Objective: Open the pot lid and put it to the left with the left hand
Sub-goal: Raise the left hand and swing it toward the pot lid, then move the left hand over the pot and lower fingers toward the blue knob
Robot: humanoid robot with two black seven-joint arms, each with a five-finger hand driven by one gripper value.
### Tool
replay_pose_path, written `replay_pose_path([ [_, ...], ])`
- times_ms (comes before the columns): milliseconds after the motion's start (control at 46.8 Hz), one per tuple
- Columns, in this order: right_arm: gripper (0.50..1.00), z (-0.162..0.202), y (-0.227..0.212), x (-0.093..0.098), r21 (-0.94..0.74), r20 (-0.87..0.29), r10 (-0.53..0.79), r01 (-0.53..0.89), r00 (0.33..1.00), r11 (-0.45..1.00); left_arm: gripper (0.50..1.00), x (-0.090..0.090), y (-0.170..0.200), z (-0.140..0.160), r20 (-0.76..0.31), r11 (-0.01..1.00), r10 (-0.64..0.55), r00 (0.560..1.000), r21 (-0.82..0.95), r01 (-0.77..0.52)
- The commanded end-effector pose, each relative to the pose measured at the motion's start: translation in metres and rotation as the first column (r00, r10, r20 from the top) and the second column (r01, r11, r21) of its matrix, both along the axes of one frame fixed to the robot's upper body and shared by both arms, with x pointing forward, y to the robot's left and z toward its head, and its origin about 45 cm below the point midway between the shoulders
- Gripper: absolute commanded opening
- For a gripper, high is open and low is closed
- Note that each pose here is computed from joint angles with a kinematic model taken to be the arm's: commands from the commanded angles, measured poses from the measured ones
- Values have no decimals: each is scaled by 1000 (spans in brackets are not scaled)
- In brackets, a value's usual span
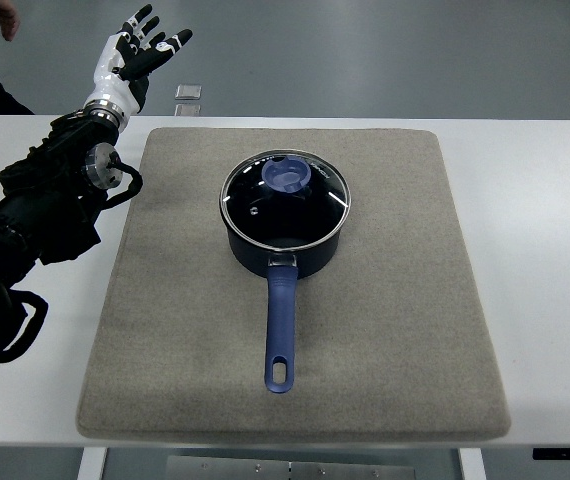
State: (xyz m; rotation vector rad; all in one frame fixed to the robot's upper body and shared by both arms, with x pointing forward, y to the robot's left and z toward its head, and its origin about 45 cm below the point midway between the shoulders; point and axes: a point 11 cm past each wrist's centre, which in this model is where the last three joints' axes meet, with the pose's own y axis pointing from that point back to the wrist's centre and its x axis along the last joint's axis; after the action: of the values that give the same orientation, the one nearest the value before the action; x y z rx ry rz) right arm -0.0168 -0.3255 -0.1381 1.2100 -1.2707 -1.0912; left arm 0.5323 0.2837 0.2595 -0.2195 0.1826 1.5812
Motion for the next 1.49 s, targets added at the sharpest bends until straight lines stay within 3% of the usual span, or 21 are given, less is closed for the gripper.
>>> replay_pose_path([
  [0, 917, 0, 0, 0, 0, 1, 0, 0, 1000, 1000, 958, 0, 0, 1, 6, 1000, 0, 1000, 3, 0],
  [214, 917, 0, 0, 0, 0, 1, 0, 0, 1000, 1000, 960, -1, 2, 1, 35, 1000, 12, 999, 4, -13],
  [320, 917, 0, 0, 0, -1, 1, 0, 0, 1000, 1000, 990, -1, 1, 1, 35, 1000, 9, 999, 4, -9],
  [619, 917, 0, 0, 0, -1, 0, 0, 0, 1000, 1000, 984, 2, 2, 13, 53, 1000, -9, 999, 19, 8],
  [918, 917, 0, 0, 0, 0, 1, 0, 0, 1000, 1000, 975, 13, -36, 37, 26, 968, -159, 987, 203, 151],
  [1046, 917, 0, 0, 0, 0, 0, 0, 0, 1000, 1000, 975, 13, -49, 38, -15, 896, -245, 970, 380, 232],
  [1175, 917, 0, 0, 0, 0, 0, 0, 0, 1000, 1000, 975, 16, -56, 64, -20, 796, -350, 937, 520, 309],
  [1345, 917, 0, 0, 0, 0, 0, 0, 0, 1000, 1000, 975, 6, -79, 90, -134, 555, -593, 794, 646, 524],
  [1474, 917, 0, 0, 0, 0, 1, 0, 0, 1000, 1000, 969, 1, -93, 118, -199, 356, -653, 731, 771, 528],
])
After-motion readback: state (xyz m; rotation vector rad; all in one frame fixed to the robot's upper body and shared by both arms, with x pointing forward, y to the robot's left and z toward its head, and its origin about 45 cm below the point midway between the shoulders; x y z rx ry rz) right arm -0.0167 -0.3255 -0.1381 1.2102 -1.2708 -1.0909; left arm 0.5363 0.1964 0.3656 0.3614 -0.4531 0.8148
